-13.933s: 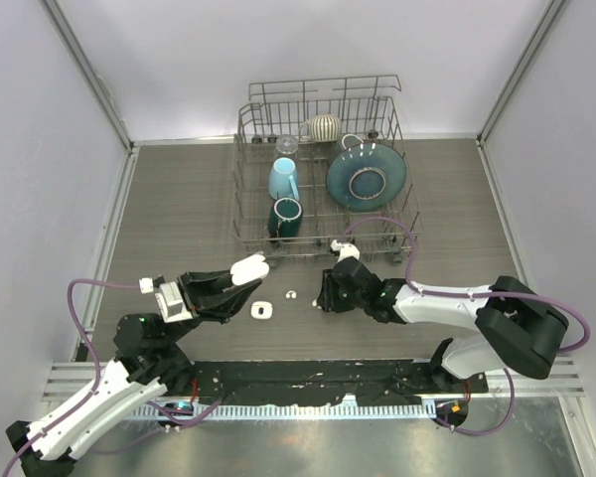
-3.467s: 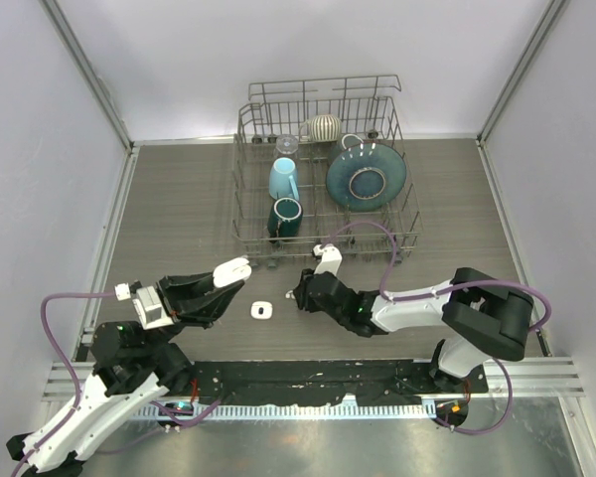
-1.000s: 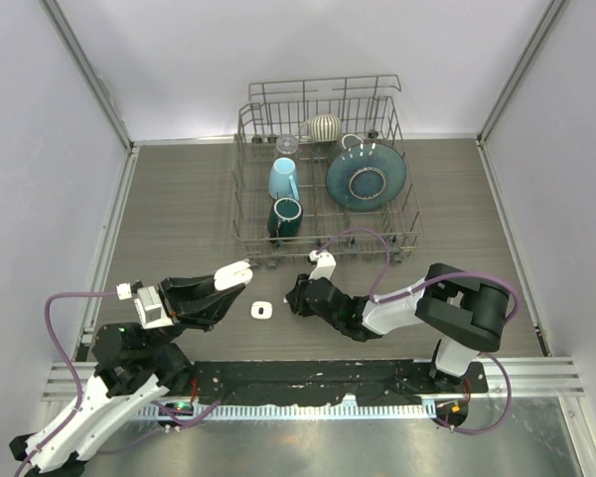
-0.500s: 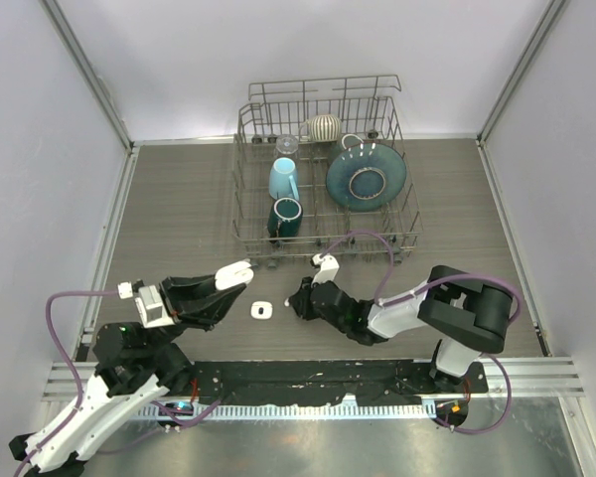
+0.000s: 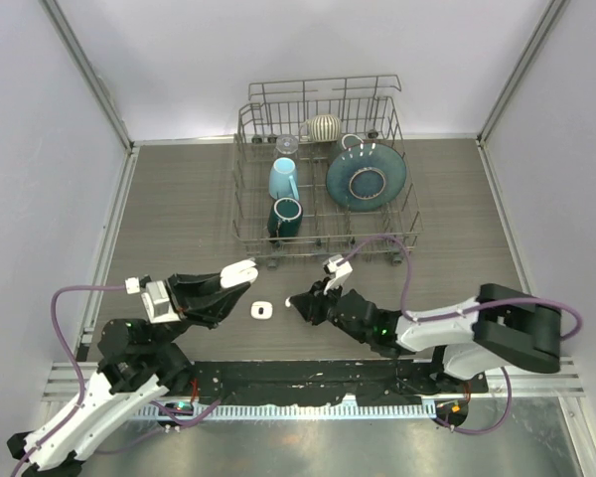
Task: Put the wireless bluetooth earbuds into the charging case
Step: Pick up the earbud from the center of the board, then place the earbud in the charging case.
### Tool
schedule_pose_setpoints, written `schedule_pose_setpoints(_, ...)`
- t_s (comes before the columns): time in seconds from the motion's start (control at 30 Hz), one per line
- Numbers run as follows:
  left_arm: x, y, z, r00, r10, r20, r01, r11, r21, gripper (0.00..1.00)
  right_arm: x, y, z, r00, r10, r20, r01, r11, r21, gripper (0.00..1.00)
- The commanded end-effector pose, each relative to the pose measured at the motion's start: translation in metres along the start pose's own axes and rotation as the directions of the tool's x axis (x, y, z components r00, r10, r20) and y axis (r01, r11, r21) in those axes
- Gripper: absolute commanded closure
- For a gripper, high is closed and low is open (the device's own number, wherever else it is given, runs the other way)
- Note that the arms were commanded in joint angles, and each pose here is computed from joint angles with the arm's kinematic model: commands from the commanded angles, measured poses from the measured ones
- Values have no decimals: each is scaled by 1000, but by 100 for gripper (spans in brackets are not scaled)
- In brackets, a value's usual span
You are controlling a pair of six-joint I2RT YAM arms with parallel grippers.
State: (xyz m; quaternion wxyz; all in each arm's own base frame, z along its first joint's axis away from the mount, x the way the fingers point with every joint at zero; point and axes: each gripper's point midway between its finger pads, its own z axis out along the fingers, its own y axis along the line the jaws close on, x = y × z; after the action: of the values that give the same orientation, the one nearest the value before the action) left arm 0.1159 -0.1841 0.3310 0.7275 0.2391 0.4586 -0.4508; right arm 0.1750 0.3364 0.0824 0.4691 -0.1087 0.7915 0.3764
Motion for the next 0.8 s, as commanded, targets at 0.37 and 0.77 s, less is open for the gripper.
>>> schedule_pose_setpoints(0.37,-4,-4,11,999,25,27,-27,999,42,100,-191,115,-95,886,-60,459,143,978,-148,99)
schedule_pose_setpoints(0.77,8,-8,16,1000,17,-12,-16,997,77,100,-228,192,-101,848,-83,523,266,921,-284,99)
